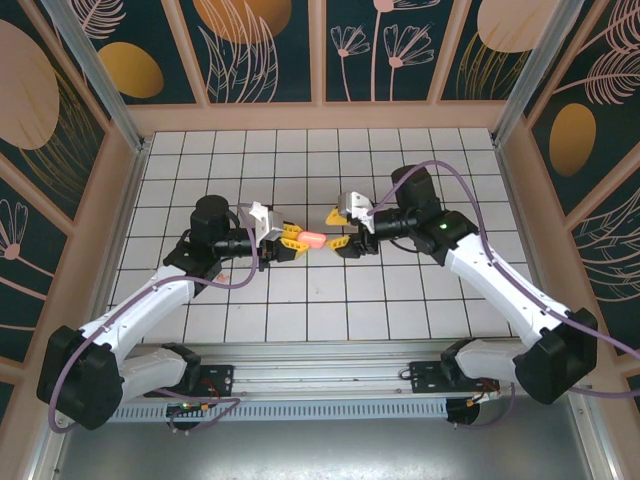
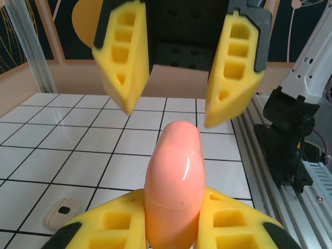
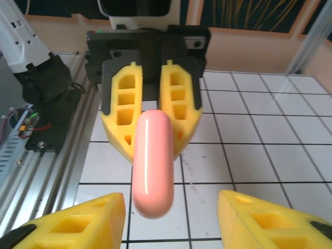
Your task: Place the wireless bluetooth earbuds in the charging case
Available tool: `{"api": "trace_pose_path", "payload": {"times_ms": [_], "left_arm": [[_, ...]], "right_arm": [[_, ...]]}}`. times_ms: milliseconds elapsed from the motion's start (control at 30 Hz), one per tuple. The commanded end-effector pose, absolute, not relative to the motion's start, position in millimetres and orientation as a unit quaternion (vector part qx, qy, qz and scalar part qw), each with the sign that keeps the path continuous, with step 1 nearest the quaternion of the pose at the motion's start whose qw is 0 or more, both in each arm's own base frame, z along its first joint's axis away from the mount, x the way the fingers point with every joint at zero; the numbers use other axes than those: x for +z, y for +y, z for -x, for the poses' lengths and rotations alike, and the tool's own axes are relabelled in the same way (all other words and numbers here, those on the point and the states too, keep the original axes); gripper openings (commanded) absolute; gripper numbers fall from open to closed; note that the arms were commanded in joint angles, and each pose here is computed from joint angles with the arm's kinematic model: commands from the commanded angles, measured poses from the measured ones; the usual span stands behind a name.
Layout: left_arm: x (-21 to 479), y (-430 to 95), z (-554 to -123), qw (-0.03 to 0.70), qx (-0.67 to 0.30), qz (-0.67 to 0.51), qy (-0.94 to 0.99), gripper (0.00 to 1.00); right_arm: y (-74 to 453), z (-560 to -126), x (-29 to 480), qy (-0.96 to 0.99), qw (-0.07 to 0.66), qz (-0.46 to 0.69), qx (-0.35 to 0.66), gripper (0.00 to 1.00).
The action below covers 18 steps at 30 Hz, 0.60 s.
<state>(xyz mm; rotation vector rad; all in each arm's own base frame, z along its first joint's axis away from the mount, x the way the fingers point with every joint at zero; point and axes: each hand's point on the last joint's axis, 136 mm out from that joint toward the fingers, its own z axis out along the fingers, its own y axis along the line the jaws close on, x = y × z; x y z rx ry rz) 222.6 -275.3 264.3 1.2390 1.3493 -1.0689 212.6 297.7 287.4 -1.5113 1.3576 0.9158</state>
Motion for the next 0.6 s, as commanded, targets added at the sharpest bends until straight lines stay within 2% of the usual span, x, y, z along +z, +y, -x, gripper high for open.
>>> {"api": "trace_pose_path", "payload": {"times_ms": [0, 167, 433, 567], "left_arm": [[274.6, -278.2, -217.4, 0.498, -0.447, -0.518, 0.533, 0.13], [274.3, -278.5, -217.0, 0.499, -0.446, -0.518, 0.533, 0.13], [277.1, -279.4, -215.6, 0.502, -0.447, -0.520, 0.528, 0.14], [278.1, -279.3, -215.6, 0.503, -0.445, -0.521, 0.528, 0.22]], "right_arm": [[307.2, -204.6, 296.1, 0.521, 0.438, 0.623, 0.387, 0.50], [313.6, -204.0, 295.5, 0.514, 0.435, 0.622, 0.399, 0.46], [317.4, -204.3, 295.4, 0.511, 0.429, 0.624, 0.407, 0.29], [315.6, -202.5, 294.8, 0.506, 0.429, 0.634, 0.398, 0.18]]}}
